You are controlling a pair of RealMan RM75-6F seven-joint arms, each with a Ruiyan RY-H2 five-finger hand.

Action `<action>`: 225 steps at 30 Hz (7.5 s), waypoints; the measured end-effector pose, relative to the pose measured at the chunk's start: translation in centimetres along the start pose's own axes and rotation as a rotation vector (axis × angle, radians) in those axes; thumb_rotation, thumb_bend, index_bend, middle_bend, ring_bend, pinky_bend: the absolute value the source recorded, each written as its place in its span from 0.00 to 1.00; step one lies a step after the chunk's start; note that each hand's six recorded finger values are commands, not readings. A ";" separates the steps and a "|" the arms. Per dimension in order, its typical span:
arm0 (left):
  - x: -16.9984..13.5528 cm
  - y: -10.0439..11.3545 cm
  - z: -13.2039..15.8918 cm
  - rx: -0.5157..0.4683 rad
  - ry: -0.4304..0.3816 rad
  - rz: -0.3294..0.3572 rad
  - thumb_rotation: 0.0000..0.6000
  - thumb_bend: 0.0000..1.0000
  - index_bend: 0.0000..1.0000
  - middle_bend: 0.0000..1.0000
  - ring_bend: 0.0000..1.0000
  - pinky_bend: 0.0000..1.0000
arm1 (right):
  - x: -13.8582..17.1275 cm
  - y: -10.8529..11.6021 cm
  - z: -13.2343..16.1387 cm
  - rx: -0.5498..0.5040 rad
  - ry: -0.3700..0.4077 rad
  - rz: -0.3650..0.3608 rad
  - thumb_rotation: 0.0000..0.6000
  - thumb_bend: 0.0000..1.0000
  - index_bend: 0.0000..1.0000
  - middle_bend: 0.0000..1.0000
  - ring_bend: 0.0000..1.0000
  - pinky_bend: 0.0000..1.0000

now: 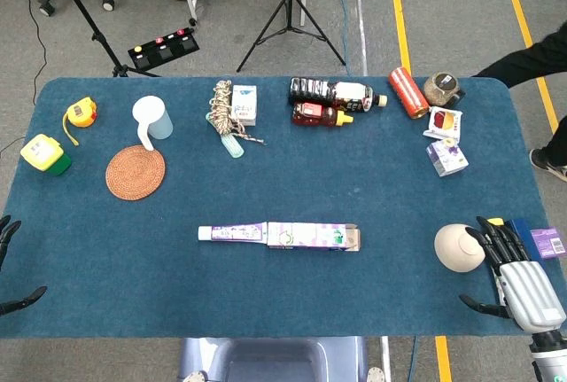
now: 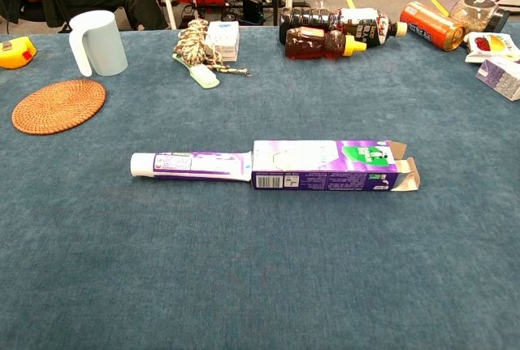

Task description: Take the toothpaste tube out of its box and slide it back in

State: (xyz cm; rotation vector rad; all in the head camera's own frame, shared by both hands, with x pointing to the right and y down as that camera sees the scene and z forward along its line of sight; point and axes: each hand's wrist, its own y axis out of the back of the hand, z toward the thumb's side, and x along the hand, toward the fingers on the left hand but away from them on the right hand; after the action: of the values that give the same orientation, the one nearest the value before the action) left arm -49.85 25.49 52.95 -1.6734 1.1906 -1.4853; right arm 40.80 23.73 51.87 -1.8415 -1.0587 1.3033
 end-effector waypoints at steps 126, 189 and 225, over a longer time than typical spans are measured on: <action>2.5 0.8 -1.9 -0.057 0.090 -0.012 1.00 0.03 0.00 0.00 0.00 0.08 | -25.2 -9.5 2.0 0.500 -0.002 0.017 1.00 0.00 0.12 0.03 0.02 0.00; 2.9 0.1 -2.2 -0.074 0.081 -0.071 1.00 0.03 0.00 0.00 0.00 0.08 | -31.3 -16.2 26.6 0.250 0.126 -0.033 1.00 0.00 0.12 0.04 0.03 0.01; 2.8 -0.3 -1.8 -0.055 0.083 -0.072 1.00 0.03 0.00 0.00 0.00 0.08 | -34.5 -15.1 18.1 0.456 -0.031 -0.050 1.00 0.00 0.12 0.04 0.03 0.01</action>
State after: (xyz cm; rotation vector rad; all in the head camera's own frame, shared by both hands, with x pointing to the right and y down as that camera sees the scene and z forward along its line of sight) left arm -51.59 23.31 54.81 -1.7222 1.2366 -1.5928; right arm 13.49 1.30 74.21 -1.4483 -0.7391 1.4096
